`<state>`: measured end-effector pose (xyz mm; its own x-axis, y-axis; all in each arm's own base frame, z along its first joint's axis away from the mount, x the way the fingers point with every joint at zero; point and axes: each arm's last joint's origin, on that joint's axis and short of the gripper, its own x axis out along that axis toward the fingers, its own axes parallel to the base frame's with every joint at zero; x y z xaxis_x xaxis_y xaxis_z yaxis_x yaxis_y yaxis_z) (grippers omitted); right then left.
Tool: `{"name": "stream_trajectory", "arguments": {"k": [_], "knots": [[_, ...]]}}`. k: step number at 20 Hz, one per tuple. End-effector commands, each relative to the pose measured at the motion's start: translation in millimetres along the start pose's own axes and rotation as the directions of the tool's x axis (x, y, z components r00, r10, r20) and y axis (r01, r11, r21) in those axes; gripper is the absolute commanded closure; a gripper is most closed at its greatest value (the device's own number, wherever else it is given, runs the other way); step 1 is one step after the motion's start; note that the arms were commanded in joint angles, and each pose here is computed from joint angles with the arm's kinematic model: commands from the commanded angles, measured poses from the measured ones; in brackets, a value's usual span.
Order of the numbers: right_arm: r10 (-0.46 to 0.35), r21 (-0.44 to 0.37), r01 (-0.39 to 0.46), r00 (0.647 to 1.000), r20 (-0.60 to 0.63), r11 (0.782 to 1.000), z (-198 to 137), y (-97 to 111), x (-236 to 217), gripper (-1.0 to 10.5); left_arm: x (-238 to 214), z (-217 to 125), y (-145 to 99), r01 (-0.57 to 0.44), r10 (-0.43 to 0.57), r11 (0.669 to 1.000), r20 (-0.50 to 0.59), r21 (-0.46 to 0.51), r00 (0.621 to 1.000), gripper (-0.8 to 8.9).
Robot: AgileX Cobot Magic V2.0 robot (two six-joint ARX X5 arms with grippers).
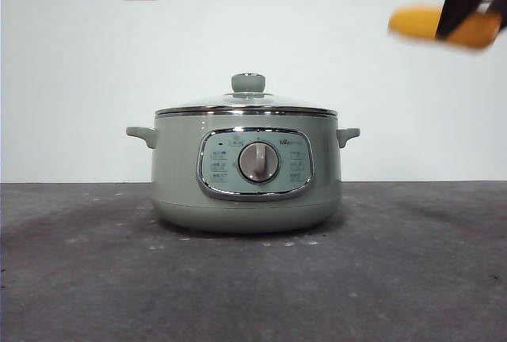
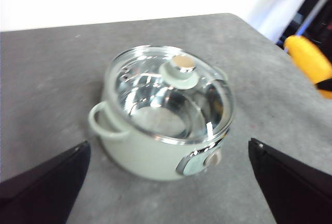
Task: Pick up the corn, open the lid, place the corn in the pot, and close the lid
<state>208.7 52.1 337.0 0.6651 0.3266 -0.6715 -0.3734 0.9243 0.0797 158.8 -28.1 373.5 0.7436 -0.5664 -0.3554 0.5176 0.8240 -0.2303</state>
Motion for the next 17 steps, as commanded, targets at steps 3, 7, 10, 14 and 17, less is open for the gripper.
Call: {"name": "stream_trajectory", "arguments": {"k": [3, 7, 10, 14, 17], "knots": [[0.019, 0.009, -0.02, 0.997, 0.081, 1.0, -13.3, 9.8, -46.6, 9.6, 49.7, 13.8, -4.1, 0.108, -0.109, 0.993, 0.025, 0.048, 0.994, 2.48], [0.078, 0.007, -0.078, 0.994, 0.072, 0.997, -25.7, 15.4, -65.3, 9.6, 108.5, 28.8, -11.6, 0.119, -0.115, 0.988, -0.044, 0.101, 0.992, 2.48], [0.125, 0.008, -0.125, 0.99, 0.073, 0.992, -29.4, 17.8, -70.8, 9.6, 151.3, 43.2, -15.5, 0.118, -0.106, 0.984, -0.09, 0.135, 0.99, 2.48], [0.126, 0.018, -0.127, 0.991, 0.049, 0.992, -32.2, 18.1, -71.3, 9.6, 203.9, 57.2, -14.8, 0.111, -0.092, 0.98, -0.122, 0.164, 0.988, 2.48], [0.126, 0.018, -0.127, 0.991, 0.049, 0.992, -32.2, 18.1, -71.4, 9.6, 234.1, 59.3, -13.8, 0.092, -0.068, 0.981, -0.143, 0.17, 0.987, 2.48]]}}
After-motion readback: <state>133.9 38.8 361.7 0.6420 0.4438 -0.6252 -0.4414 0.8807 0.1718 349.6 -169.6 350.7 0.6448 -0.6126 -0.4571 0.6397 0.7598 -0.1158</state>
